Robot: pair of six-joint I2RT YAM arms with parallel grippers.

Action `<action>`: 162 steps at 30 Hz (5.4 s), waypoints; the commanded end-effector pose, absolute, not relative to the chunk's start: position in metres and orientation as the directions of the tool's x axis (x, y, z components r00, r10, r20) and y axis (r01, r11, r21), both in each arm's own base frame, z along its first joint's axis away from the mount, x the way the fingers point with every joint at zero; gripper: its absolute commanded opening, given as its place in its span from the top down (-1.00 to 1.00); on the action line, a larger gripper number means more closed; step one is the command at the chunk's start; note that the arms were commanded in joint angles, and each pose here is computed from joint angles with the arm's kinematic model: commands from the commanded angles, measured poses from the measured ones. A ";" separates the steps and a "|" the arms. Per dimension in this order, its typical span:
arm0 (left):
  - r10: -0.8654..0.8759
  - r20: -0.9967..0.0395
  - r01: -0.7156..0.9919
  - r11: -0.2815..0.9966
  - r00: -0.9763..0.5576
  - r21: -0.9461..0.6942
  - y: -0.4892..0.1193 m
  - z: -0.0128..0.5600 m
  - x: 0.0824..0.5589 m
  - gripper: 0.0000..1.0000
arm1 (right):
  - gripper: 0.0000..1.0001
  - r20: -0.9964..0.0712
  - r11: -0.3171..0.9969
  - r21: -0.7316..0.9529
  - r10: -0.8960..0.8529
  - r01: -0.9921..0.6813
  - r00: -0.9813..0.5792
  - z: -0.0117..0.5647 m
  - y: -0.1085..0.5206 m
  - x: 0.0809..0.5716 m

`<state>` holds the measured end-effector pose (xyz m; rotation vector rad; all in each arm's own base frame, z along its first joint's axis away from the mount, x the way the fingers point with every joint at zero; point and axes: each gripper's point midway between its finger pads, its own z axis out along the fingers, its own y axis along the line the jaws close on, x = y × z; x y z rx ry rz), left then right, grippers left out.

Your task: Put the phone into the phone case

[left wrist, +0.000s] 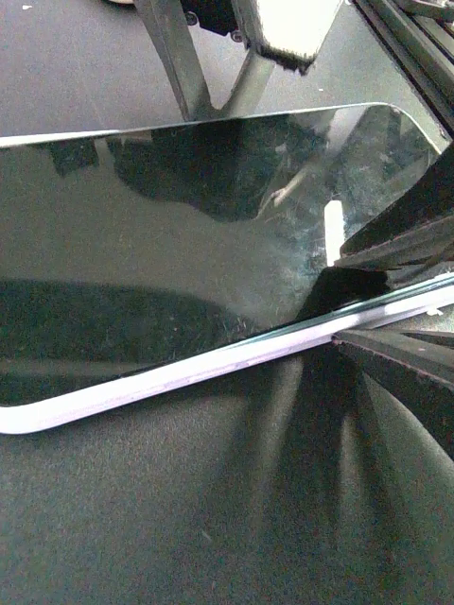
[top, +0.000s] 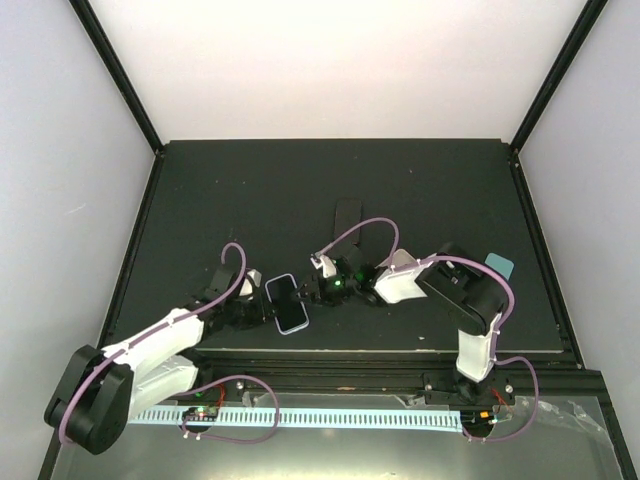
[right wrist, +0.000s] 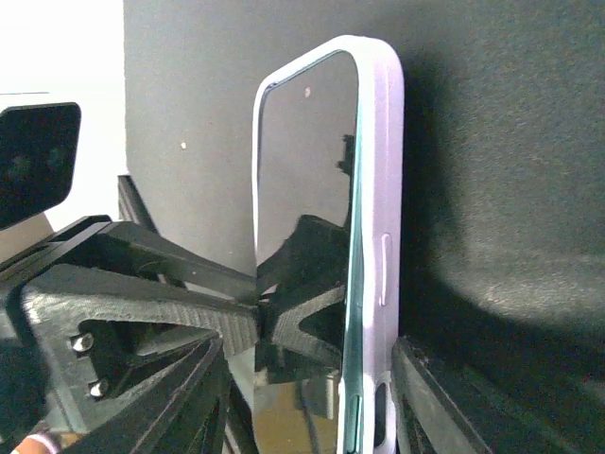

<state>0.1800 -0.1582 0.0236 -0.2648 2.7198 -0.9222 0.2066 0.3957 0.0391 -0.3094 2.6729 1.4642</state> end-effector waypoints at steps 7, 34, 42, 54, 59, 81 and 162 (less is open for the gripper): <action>-0.268 -0.219 -0.082 0.787 -0.938 -0.612 -0.153 0.034 0.181 0.60 | 0.05 -0.137 0.264 0.949 -0.140 -0.170 -0.981 0.093 0.415 0.190; -0.249 -0.239 -0.054 0.789 -0.938 -0.612 -0.155 0.041 0.185 0.56 | 0.17 -0.146 0.367 0.912 -0.132 -0.185 -0.980 0.079 0.417 0.189; -0.253 -0.233 -0.060 0.787 -0.939 -0.613 -0.154 0.035 0.183 0.47 | 0.18 -0.250 0.595 0.762 -0.095 -0.256 -0.964 0.053 0.389 0.209; -0.253 -0.194 -0.092 0.800 -0.948 -0.593 -0.153 0.020 0.183 0.66 | 0.06 -0.176 0.618 0.749 -0.159 -0.237 -0.971 0.019 0.402 0.192; -0.254 -0.184 -0.100 0.802 -0.950 -0.590 -0.151 0.018 0.180 0.76 | 0.06 -0.155 0.492 0.843 -0.163 -0.217 -0.974 0.039 0.421 0.187; -0.283 -0.156 -0.152 0.816 -0.946 -0.558 -0.134 0.014 0.166 0.59 | 0.07 -0.146 0.234 0.955 -0.164 -0.182 -0.976 0.093 0.443 0.175; -0.291 -0.300 0.186 0.361 -0.909 -0.914 -0.207 0.178 0.223 0.97 | 0.52 -0.178 0.157 0.973 0.028 -0.171 -0.984 0.159 0.353 0.195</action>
